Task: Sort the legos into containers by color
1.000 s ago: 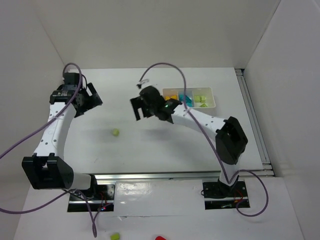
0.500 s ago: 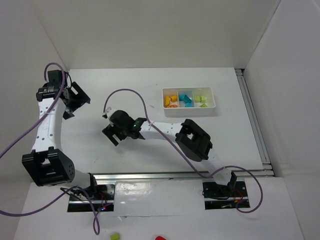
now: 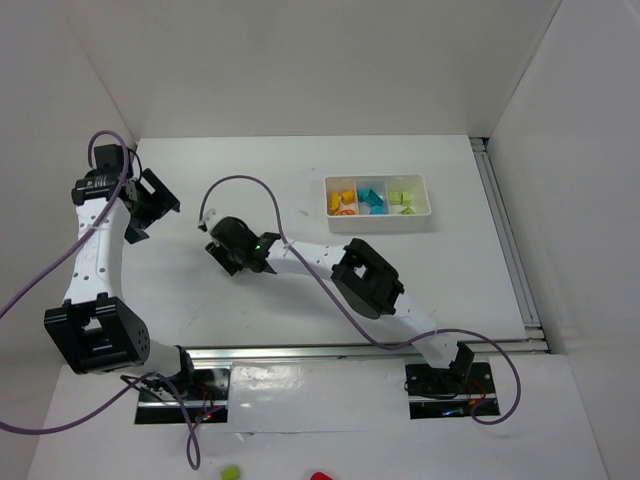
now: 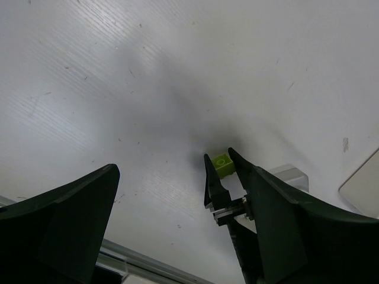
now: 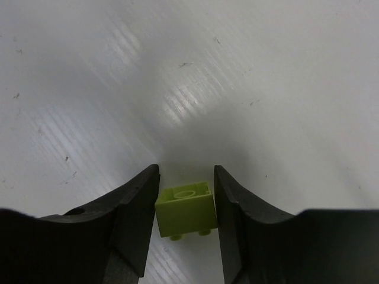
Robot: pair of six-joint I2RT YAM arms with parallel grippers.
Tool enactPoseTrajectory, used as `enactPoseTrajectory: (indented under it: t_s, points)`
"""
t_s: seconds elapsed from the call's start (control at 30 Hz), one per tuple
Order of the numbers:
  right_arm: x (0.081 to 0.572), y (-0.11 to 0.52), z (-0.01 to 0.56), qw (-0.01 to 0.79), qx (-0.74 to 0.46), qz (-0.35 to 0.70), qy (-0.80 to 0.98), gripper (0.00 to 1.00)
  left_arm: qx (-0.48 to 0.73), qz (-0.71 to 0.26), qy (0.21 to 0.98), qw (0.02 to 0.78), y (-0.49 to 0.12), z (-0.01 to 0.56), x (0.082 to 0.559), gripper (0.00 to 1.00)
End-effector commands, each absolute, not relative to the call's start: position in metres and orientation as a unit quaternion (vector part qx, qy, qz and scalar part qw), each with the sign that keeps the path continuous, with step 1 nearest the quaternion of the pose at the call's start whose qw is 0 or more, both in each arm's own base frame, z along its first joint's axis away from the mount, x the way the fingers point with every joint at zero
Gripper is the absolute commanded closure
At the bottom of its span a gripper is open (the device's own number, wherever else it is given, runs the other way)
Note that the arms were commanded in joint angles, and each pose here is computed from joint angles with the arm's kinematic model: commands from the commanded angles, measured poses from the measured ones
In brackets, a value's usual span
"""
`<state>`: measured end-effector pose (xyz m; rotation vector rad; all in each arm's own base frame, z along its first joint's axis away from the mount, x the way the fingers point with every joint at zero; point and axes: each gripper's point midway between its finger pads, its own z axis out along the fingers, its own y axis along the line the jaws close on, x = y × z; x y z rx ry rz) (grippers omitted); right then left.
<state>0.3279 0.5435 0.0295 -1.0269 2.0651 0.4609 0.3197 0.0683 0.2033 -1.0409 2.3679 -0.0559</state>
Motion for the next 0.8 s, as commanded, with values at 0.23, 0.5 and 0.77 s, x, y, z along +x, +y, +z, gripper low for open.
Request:
enactPoseTrajectory:
  t_s: [0.23, 0.5, 0.77]
  points:
    - [0.349, 0.514, 0.112, 0.456, -0.341, 0.176, 0.803, 0.54, -0.387, -0.036, 0.875, 0.289, 0.066, 0.212, 0.322, 0.00]
    - [0.380, 0.421, 0.188, 0.506, -0.226, 0.155, 0.818, 0.54, -0.379, -0.044, 0.877, 0.294, 0.064, 0.214, 0.325, 0.00]
    - [0.443, 0.194, 0.205, 0.507, 0.059, 0.010, 0.860, 0.54, -0.332, -0.105, 0.887, 0.302, 0.042, 0.214, 0.331, 0.00]
